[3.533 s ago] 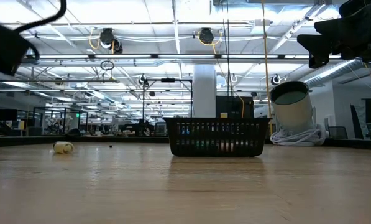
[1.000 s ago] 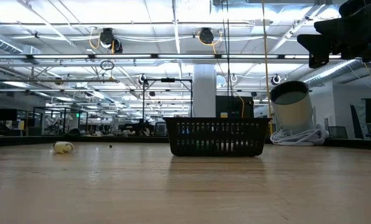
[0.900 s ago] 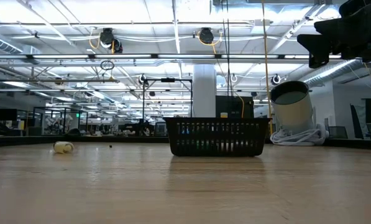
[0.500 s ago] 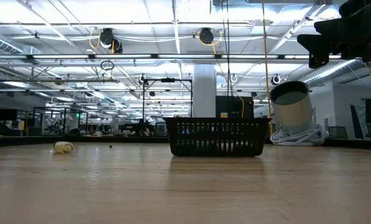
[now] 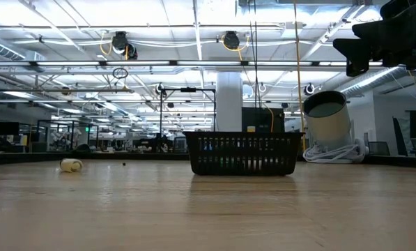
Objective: Pick & Place Nail Polish
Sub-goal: Put the red nail polish into the black bin
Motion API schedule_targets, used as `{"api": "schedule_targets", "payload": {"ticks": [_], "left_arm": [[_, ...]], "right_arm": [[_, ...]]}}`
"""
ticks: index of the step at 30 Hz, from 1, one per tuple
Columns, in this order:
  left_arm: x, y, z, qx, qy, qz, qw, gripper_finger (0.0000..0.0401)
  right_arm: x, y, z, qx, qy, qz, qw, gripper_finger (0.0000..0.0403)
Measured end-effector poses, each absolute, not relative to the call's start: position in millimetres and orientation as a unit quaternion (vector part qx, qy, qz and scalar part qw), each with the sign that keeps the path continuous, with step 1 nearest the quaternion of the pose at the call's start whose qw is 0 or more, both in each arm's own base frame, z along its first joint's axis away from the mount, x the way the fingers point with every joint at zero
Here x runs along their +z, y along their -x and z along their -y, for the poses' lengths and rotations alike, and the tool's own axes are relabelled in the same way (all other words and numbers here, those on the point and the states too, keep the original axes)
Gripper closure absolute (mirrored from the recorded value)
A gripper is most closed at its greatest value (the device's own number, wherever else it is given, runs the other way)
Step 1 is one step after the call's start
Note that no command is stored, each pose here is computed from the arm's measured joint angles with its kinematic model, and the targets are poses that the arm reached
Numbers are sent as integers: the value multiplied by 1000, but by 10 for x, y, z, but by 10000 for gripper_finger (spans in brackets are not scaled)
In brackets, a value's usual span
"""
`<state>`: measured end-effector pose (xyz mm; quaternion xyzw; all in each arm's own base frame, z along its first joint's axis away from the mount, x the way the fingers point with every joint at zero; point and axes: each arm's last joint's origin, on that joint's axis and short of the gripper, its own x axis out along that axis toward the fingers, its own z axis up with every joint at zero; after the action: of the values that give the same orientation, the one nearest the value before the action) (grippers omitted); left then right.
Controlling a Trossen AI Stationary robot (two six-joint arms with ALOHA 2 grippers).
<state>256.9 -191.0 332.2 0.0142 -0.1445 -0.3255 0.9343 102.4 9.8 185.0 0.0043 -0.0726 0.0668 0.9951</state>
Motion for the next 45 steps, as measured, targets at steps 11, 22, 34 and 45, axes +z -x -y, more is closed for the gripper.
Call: {"api": "schedule_targets", "payload": {"ticks": [11, 22, 34, 45], "left_arm": [[3340, -2556, 1938, -312, -39, 172, 934, 369], [3287, -2537, 2001, -297, -46, 149, 942, 369], [3440, -2432, 2001, -339, -18, 203, 918, 369], [3359, -2539, 1905, -191, -32, 150, 970, 369]], "right_arm": [[1849, -1024, -98, 67, -4, 72, 995, 211], [1850, -1024, -98, 67, -4, 72, 995, 211], [1850, -1024, -98, 67, -4, 72, 995, 211], [1850, -1024, -98, 67, -4, 72, 995, 211]]}}
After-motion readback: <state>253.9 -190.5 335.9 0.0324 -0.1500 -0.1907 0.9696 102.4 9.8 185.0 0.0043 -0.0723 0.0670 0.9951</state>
